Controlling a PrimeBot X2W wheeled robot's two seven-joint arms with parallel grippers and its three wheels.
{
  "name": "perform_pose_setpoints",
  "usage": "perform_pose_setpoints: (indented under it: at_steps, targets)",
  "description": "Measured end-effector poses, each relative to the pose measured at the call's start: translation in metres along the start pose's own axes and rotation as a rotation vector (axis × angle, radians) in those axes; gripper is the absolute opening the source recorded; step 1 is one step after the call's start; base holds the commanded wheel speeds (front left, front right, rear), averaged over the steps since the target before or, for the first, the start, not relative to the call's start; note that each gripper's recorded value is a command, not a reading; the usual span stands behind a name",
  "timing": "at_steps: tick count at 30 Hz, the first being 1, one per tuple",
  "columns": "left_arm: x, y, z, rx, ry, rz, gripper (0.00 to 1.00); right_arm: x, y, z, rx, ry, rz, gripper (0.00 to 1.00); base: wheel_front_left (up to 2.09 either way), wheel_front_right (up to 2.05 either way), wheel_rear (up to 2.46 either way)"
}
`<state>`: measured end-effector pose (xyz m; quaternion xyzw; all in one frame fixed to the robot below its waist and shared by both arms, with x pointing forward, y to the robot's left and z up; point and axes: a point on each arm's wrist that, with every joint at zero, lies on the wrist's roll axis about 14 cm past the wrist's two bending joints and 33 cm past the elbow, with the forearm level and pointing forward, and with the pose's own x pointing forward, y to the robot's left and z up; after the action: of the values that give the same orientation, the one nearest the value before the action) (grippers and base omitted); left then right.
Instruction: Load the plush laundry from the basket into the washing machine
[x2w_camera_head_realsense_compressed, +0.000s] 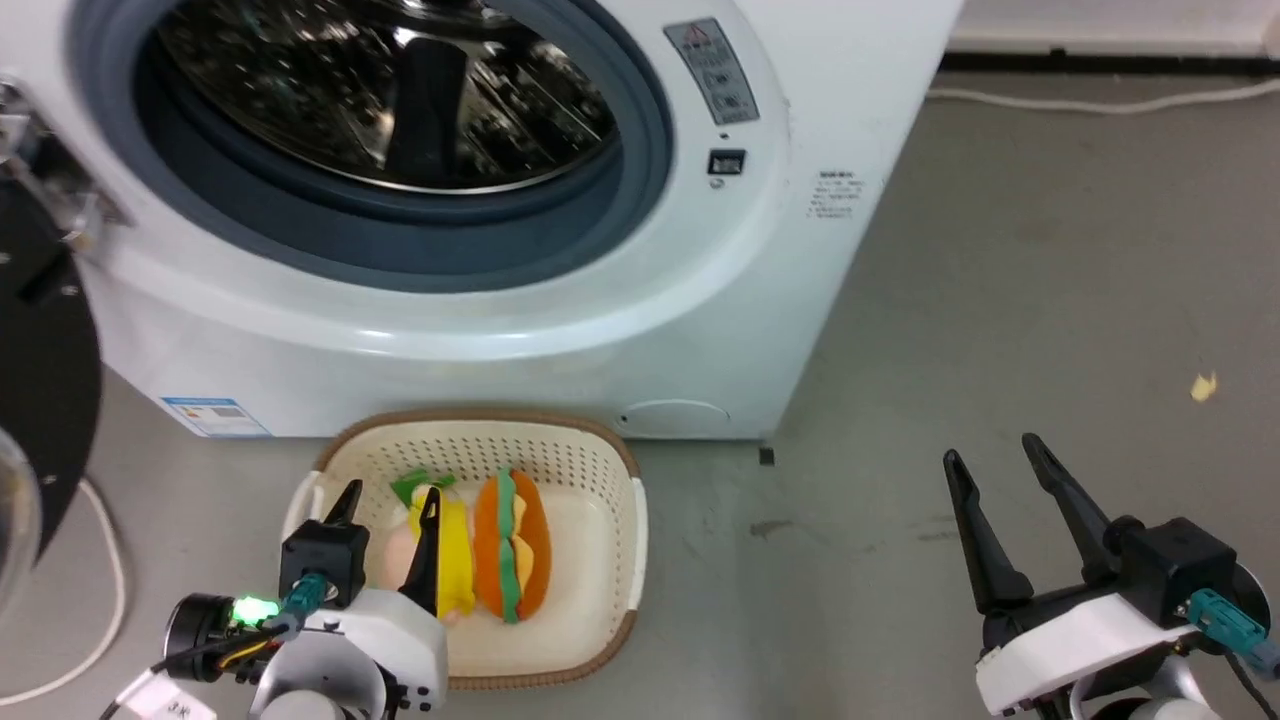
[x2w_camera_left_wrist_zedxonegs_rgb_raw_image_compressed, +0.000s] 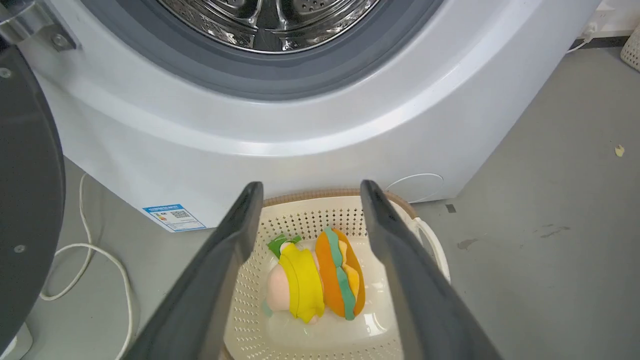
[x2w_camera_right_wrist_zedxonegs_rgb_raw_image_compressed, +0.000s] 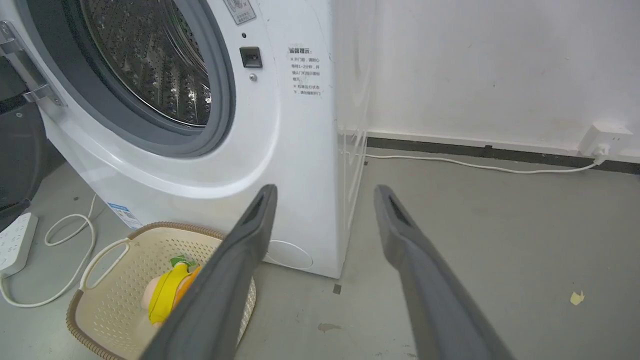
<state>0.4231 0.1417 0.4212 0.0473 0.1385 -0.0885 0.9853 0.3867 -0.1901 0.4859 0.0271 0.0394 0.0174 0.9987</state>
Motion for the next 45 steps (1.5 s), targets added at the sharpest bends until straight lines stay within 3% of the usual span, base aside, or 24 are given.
perform_pose_setpoints:
  at_steps: [16,32,45]
  targets:
    - [0.034,-0.008,-0.099,0.038,0.329,-0.105,1.00,0.003,-0.020,-0.028,0.068,0.062,-0.070,1.00,0.00,0.00,0.00]
    - [0.063,-0.025,-0.165,0.094,0.592,-0.225,1.00,0.007,-0.036,-0.055,0.108,0.117,-0.131,1.00,0.00,0.00,0.00]
    - [0.102,-0.024,-0.202,0.155,0.714,-0.264,1.00,0.011,-0.047,-0.081,0.135,0.168,-0.174,1.00,0.00,0.00,0.00]
